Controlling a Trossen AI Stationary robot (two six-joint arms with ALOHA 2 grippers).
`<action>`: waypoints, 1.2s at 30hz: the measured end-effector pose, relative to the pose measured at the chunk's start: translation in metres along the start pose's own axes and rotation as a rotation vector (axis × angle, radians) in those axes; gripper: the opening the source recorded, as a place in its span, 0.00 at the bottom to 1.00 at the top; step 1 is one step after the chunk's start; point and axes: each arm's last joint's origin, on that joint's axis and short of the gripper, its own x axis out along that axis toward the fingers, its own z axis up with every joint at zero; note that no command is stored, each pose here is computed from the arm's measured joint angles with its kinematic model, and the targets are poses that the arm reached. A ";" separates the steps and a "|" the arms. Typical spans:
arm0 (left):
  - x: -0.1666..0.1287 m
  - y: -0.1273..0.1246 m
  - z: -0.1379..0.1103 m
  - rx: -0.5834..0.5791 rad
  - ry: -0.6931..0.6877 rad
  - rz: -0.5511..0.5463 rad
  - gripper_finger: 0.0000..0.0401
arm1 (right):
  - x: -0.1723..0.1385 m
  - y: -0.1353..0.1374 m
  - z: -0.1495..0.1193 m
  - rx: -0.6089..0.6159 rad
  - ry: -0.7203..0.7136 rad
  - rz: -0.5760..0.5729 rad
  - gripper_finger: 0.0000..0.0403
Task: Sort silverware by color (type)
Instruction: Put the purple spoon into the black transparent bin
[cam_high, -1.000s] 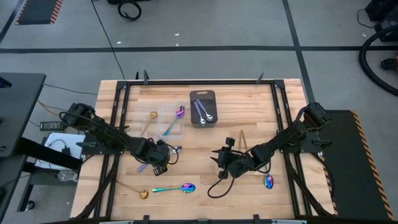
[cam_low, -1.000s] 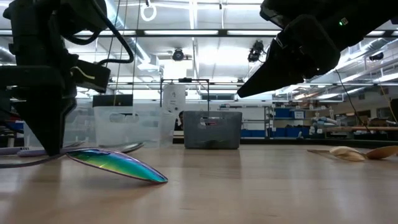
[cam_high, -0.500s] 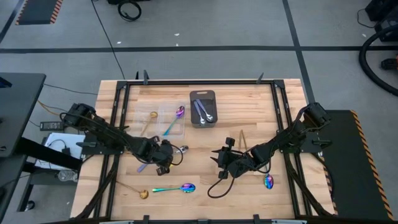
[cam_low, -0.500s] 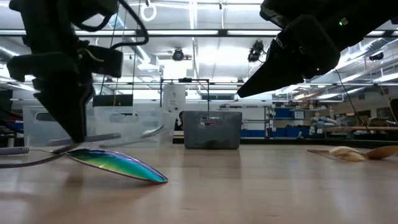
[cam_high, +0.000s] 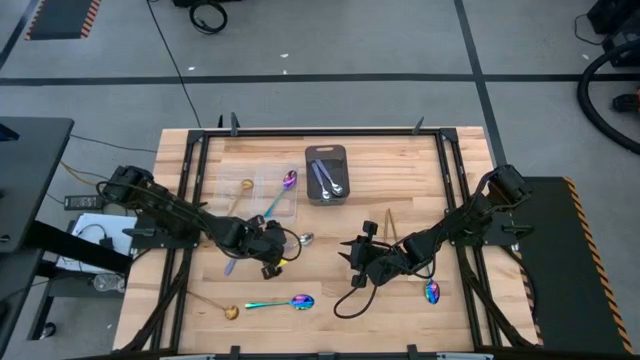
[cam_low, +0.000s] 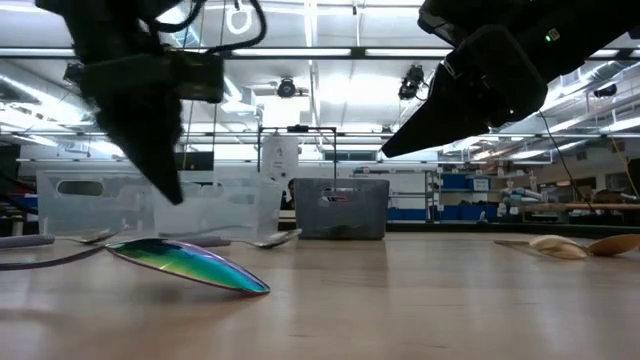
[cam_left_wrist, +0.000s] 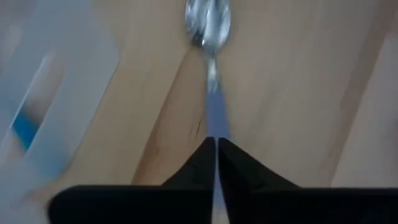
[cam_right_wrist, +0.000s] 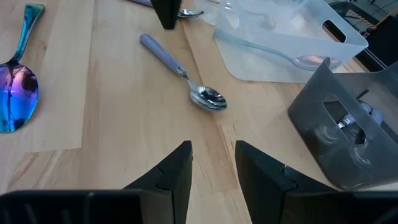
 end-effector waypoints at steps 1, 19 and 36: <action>0.003 0.000 0.002 -0.019 -0.024 -0.016 0.10 | 0.000 0.000 0.000 0.000 0.000 0.000 0.33; 0.060 0.001 0.008 -0.009 -0.058 0.029 0.39 | 0.000 0.000 0.000 0.001 0.001 0.007 0.33; 0.055 -0.006 0.004 0.054 -0.047 0.001 0.10 | 0.000 0.000 0.000 -0.006 0.001 0.007 0.33</action>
